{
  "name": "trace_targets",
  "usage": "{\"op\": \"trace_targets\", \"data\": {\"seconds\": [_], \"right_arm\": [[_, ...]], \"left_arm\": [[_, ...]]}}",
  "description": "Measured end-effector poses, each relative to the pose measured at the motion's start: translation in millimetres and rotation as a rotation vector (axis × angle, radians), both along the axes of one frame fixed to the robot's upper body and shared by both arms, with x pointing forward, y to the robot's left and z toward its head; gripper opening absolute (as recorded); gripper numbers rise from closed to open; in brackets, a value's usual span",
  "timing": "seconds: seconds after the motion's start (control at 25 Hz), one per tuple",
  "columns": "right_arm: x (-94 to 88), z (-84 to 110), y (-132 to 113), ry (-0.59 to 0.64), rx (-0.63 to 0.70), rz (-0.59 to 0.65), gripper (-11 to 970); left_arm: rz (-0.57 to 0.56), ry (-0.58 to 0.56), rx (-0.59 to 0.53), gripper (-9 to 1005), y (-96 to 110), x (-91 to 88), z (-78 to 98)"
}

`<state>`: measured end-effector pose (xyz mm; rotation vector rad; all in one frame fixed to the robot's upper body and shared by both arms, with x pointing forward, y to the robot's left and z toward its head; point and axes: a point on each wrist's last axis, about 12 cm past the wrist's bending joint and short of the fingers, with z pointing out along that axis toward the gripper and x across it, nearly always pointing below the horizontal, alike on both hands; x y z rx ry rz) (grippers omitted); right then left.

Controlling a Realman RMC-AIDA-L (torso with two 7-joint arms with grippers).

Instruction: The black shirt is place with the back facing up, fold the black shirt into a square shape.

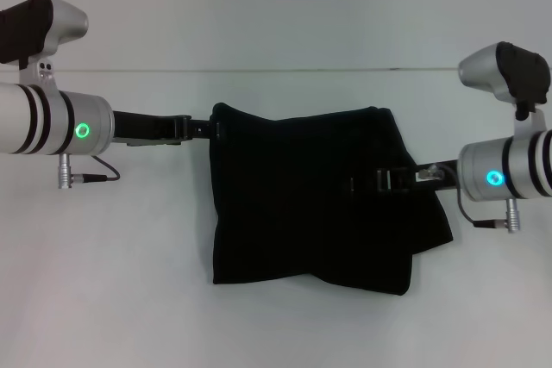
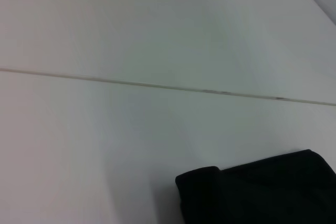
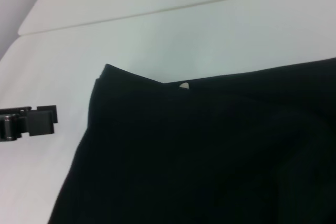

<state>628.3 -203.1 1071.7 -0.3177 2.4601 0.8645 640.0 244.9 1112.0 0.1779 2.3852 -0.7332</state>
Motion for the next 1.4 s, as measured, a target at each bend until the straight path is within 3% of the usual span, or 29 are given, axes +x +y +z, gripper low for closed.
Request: {"op": "trace_targets", "data": {"seconds": [0.76,0.96,1.4], "right_arm": [[0.5,2.7,11.2,-0.009,0.018,0.020,493],[0.1,2.7,9.0,-0.033,0.025,0.027,344],[0.3,3.0,8.2,-0.047,0.033,0.025,114]], "left_arm": [[-0.001,-0.006,0.001,908,0.3,1.6,2.3],[-0.003,-0.005,0.001,908,-0.1,1.7,2.6],[-0.001,-0.007,0.002,909,0.6,1.9,2.8]]}}
